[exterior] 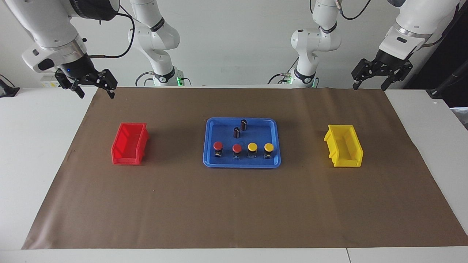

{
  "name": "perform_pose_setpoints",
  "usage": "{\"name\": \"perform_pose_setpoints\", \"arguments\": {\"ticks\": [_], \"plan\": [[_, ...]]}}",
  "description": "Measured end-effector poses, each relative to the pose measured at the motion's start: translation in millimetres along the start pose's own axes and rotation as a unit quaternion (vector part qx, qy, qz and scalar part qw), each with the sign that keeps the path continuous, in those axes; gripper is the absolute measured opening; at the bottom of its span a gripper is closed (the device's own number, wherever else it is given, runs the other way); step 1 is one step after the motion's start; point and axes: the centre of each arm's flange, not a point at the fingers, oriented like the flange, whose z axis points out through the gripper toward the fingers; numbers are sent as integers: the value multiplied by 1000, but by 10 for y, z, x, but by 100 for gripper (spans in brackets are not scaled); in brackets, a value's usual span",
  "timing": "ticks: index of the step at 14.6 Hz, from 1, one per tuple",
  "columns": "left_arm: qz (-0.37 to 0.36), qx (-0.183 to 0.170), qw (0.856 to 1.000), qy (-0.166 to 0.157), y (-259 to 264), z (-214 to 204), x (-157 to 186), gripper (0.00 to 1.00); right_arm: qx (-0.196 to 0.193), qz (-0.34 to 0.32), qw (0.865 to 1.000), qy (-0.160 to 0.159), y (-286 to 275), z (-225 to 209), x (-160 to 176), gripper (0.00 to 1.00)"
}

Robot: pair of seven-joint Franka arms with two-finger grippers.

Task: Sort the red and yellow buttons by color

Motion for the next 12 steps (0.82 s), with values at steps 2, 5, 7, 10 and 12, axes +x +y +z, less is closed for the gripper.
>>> {"name": "perform_pose_setpoints", "arguments": {"ticks": [2,5,7,10,12], "plan": [[0,0,1000,0,0,0,0,100,0,0,1000,-1,0,1,-1,100],[0,0,1000,0,0,0,0,100,0,0,1000,0,-1,1,-1,100],[0,0,1000,0,0,0,0,100,0,0,1000,0,2,1,-1,100],[0,0,1000,0,0,0,0,100,0,-2,1000,-1,4,1,-4,100],[0,0,1000,0,0,0,0,100,1,-14,1000,-1,-16,1,-3,100]]}}
